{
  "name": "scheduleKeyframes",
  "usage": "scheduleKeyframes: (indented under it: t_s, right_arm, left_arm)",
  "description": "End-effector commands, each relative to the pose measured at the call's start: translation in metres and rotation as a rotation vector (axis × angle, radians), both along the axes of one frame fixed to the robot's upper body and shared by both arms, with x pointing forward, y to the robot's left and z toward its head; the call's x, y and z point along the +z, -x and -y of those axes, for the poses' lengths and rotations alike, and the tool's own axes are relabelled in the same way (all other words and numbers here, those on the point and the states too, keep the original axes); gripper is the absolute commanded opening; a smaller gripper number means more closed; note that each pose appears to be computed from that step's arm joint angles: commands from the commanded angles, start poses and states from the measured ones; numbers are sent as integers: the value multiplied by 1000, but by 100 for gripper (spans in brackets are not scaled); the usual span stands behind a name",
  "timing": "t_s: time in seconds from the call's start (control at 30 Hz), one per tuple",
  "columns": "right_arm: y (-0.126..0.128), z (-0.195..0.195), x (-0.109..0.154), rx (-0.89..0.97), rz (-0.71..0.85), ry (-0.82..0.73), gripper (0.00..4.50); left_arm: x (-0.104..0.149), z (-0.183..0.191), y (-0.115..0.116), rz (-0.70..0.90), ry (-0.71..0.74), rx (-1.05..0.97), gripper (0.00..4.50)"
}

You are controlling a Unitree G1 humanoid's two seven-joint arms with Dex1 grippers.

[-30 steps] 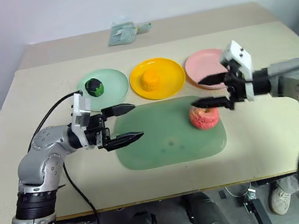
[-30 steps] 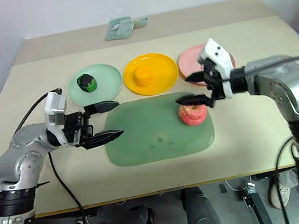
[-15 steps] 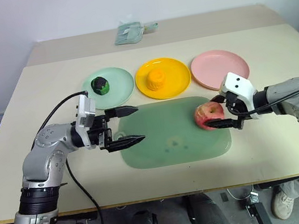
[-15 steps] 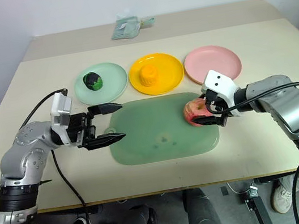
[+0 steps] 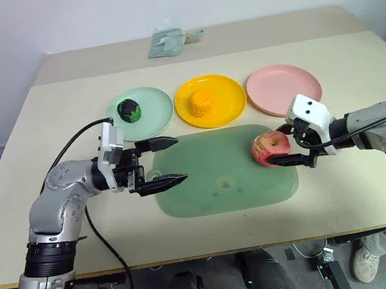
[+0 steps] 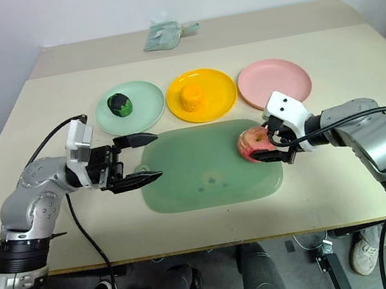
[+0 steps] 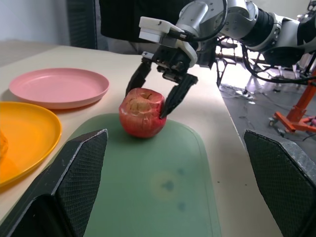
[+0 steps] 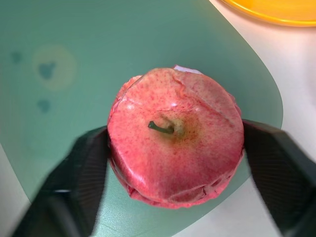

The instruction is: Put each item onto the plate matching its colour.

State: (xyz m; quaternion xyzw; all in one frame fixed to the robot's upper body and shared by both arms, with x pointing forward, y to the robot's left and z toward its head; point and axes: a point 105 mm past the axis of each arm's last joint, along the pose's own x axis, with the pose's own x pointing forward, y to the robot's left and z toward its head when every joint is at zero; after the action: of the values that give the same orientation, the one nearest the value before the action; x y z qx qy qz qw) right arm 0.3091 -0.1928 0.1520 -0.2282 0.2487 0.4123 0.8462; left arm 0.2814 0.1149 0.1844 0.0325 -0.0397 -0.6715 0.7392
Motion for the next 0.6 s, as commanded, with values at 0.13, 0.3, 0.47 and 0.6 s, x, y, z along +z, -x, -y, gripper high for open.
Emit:
scheduleKeyframes:
  t_s: [0.13, 0.3, 0.47, 0.6]
  right_arm:
    - [-10, -2, 26, -24, 95, -81, 311]
    - [-56, 19, 73, -233, 301, -233, 311]
    - [-100, 57, 86, -487, 470, -209, 311]
    - [-114, 58, 69, -513, 444, -235, 413]
  left_arm:
    - [10, -1, 1, 47, 11, 10, 450]
    - [19, -1, -13, 94, 51, 93, 450]
    - [22, -2, -36, 134, 53, 240, 450]
    - [21, -2, -38, 166, 46, 284, 450]
